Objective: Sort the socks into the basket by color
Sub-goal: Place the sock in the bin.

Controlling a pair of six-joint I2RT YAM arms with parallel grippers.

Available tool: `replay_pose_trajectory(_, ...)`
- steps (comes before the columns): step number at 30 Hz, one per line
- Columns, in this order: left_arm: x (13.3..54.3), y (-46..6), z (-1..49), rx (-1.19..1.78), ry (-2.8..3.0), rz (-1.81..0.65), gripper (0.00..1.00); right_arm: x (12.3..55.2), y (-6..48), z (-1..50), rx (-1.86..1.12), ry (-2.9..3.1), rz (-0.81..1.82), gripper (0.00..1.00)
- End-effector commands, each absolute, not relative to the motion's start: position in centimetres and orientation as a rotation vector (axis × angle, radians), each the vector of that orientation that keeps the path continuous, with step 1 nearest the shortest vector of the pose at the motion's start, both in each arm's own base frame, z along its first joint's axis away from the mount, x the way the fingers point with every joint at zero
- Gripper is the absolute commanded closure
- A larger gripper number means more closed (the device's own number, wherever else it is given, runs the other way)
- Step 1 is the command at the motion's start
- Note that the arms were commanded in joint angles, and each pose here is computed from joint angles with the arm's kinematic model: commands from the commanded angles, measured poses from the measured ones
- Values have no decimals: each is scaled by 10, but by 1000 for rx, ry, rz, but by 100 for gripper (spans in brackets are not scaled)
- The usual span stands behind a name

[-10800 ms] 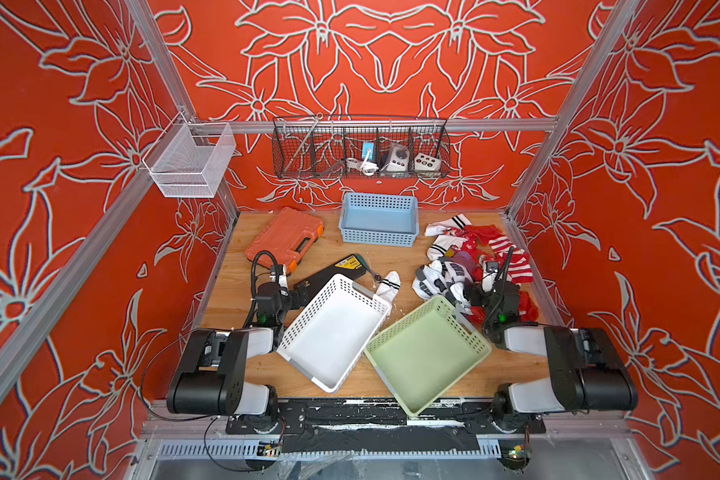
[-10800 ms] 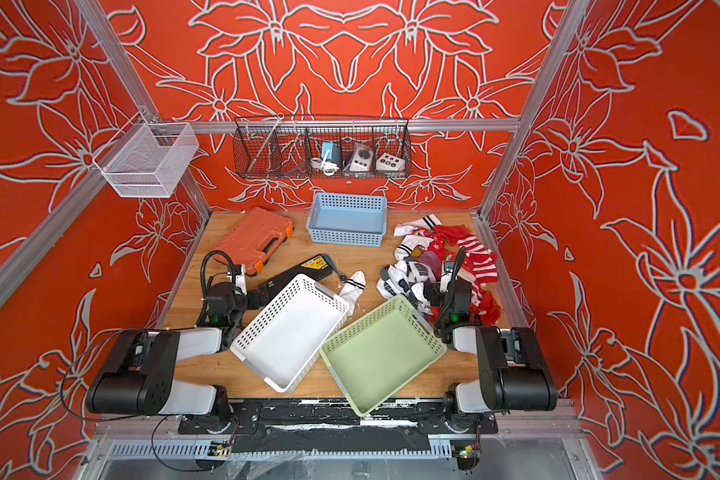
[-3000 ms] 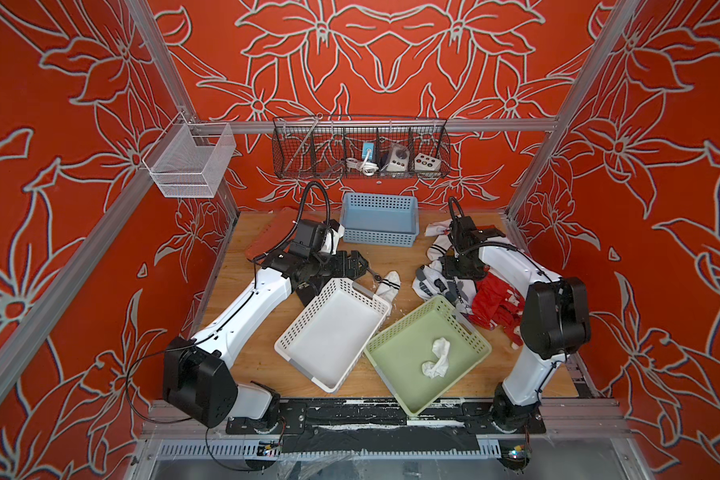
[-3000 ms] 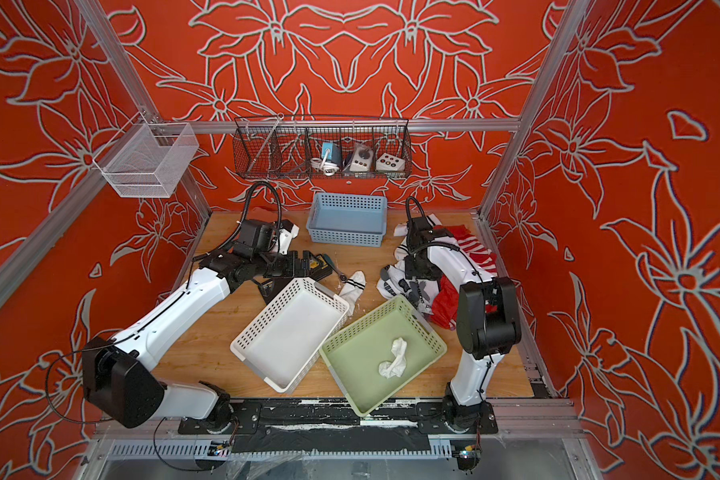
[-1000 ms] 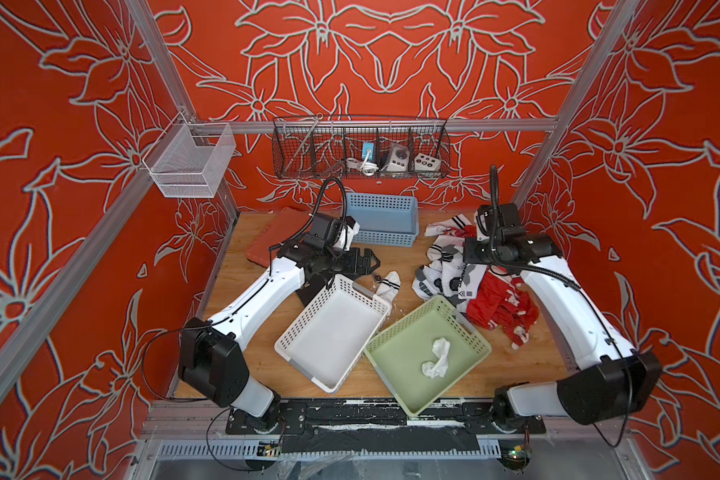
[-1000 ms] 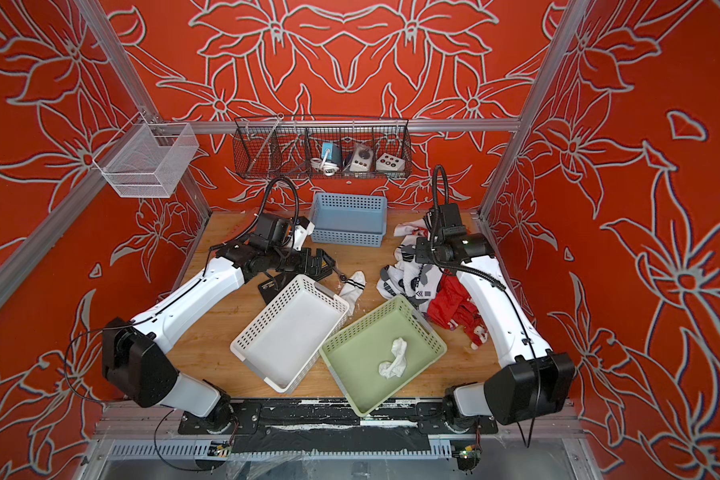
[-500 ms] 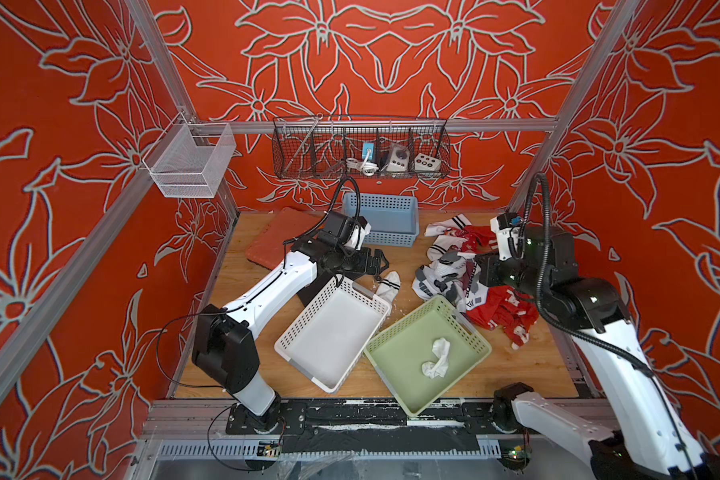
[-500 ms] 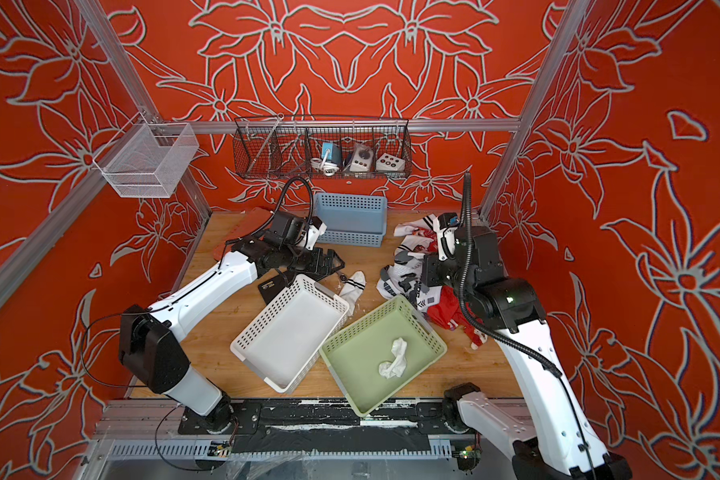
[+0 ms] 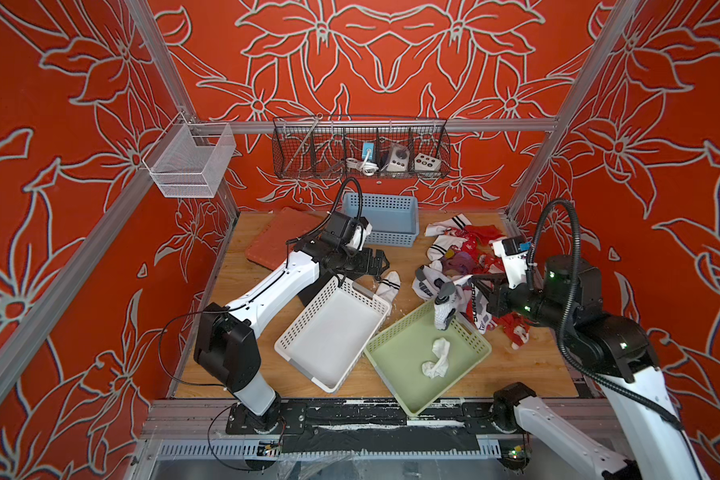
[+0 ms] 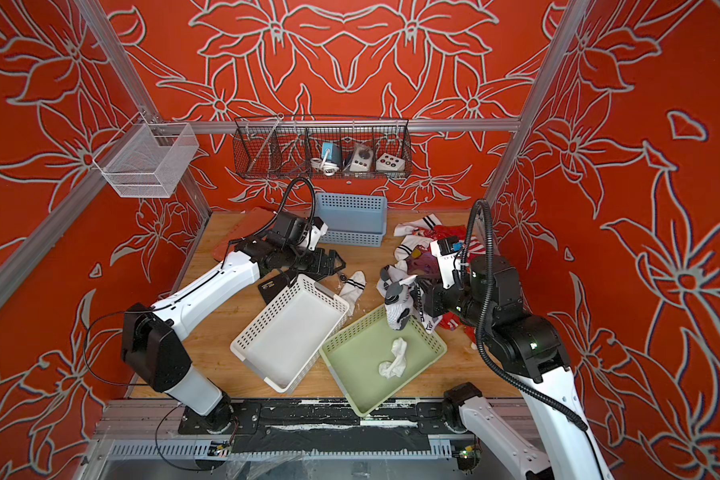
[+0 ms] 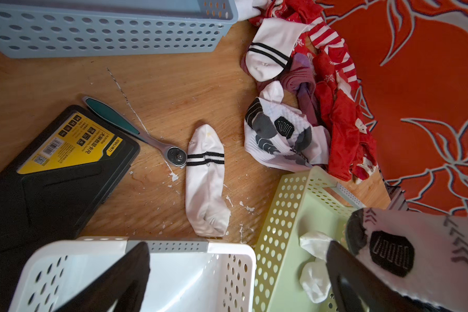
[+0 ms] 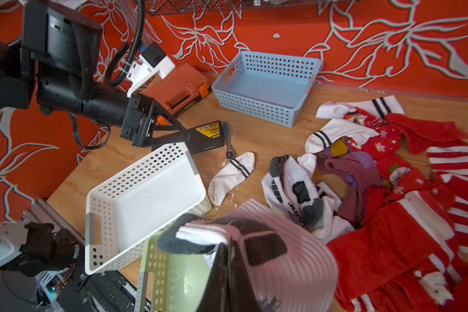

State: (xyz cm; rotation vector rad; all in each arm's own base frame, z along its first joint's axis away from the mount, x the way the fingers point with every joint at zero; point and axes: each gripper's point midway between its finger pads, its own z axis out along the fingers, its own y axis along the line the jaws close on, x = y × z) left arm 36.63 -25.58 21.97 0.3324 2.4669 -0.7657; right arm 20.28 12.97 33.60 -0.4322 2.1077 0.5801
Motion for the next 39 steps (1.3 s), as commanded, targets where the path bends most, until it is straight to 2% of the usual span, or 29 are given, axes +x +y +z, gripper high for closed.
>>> replay_pose_trajectory(1,363,-253,221,322,2466,-750,1,193,139,313,-478,2176,640,100)
replay_pose_trajectory(12,363,-251,220,319,2472,-728,1,172,166,225,-584,2458,719,100)
replay_pose_trajectory(23,363,-249,216,329,2479,-708,1,155,192,142,-752,2703,598,100)
replay_pose_trajectory(30,359,-246,210,330,2486,-701,1,140,215,107,-905,2777,567,100)
replay_pose_trajectory(35,356,-245,206,325,2495,-705,1,139,222,112,-930,2746,617,100)
replay_pose_trajectory(39,355,-245,203,322,2499,-703,1,140,225,132,-961,2704,636,57)
